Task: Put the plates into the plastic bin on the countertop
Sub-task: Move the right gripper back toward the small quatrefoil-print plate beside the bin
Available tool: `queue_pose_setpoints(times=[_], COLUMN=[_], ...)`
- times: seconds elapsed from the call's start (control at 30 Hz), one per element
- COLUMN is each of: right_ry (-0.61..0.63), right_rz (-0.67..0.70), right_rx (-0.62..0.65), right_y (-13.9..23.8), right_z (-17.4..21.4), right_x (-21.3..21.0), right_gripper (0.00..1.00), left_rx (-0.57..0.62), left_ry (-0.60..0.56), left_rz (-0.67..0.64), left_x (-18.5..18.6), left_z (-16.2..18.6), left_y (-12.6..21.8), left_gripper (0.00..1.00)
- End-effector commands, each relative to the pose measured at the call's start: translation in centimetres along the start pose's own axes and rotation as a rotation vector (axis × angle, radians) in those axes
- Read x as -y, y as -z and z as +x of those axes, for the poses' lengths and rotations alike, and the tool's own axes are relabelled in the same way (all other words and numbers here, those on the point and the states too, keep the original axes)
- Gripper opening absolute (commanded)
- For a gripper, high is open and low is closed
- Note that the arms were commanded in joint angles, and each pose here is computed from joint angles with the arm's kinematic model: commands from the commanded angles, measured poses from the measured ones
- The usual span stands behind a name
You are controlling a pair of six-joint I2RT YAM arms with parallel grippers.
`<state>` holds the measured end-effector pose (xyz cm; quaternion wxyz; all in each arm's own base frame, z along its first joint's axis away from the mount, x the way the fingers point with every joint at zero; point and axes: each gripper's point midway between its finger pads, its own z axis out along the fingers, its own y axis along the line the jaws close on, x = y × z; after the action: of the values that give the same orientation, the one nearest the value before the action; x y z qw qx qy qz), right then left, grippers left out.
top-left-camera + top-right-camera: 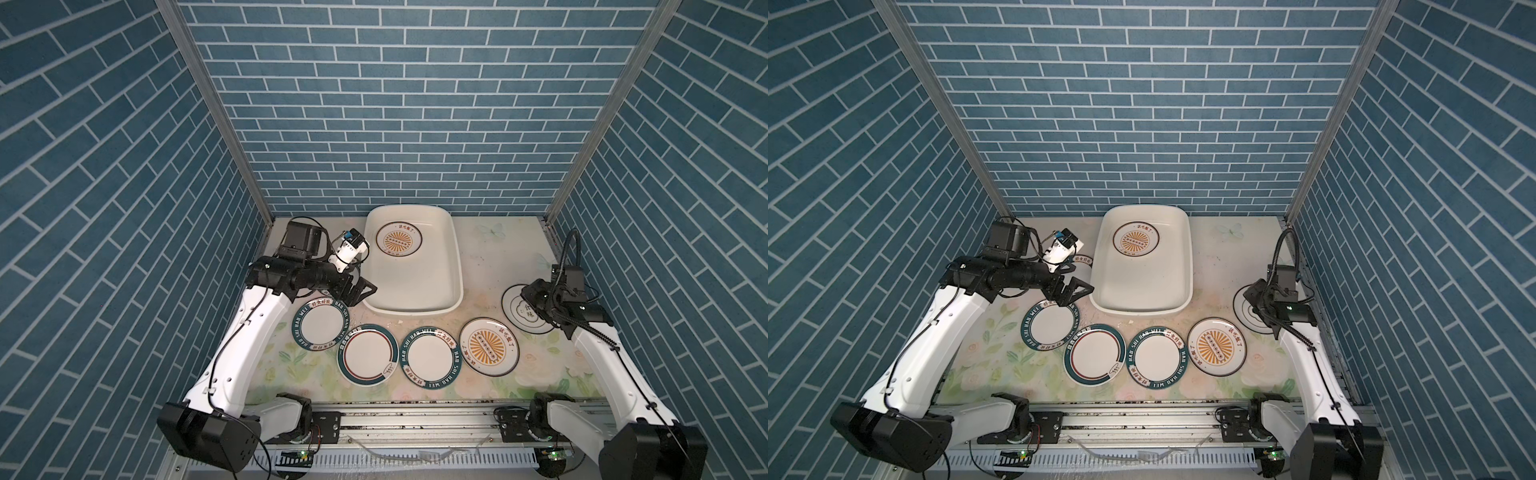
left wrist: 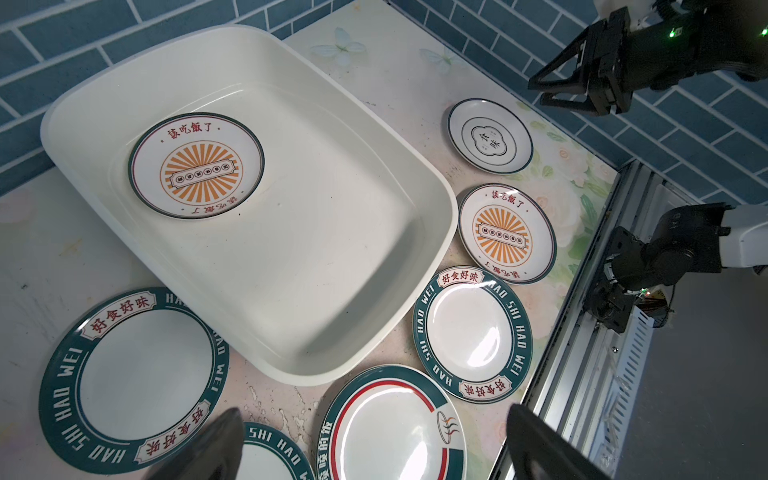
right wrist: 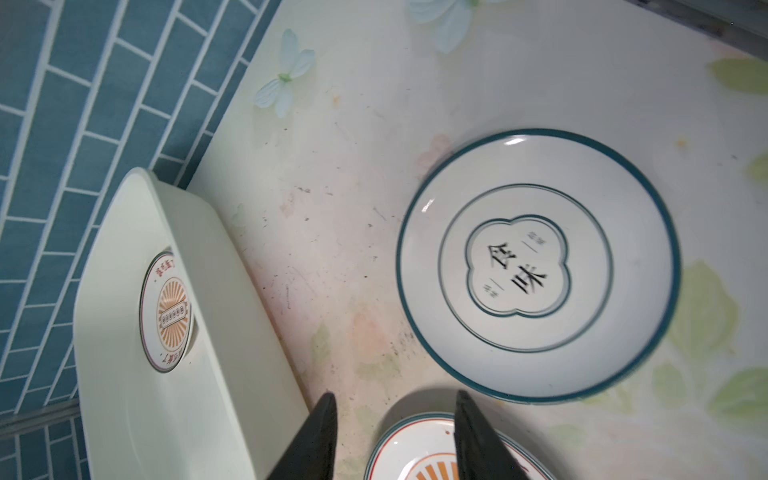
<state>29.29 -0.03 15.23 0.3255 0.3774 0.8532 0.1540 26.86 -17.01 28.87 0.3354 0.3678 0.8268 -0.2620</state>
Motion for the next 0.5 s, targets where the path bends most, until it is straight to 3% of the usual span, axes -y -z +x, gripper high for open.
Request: queue_pose_setpoints(times=[0.0,0.47], right_ry=[-0.127,-0.357], right_rz=[0.101,0.154], right_rx=[-0.022,-0.130], right_y=[0.2,-0.4], right_z=[1.2,5.1], right_x=[4.1,9.4], right_gripper=[0.47,0.48], left_rx=[0.017,0.022], left_ry=[-0.015,-0.023], left_rz=[0.051,0.102], left_x=[0.7,1.1], left_z=[-0.7,-1.3], left_y=[-0.3,-0.8], left_gripper=[1.00,1.00])
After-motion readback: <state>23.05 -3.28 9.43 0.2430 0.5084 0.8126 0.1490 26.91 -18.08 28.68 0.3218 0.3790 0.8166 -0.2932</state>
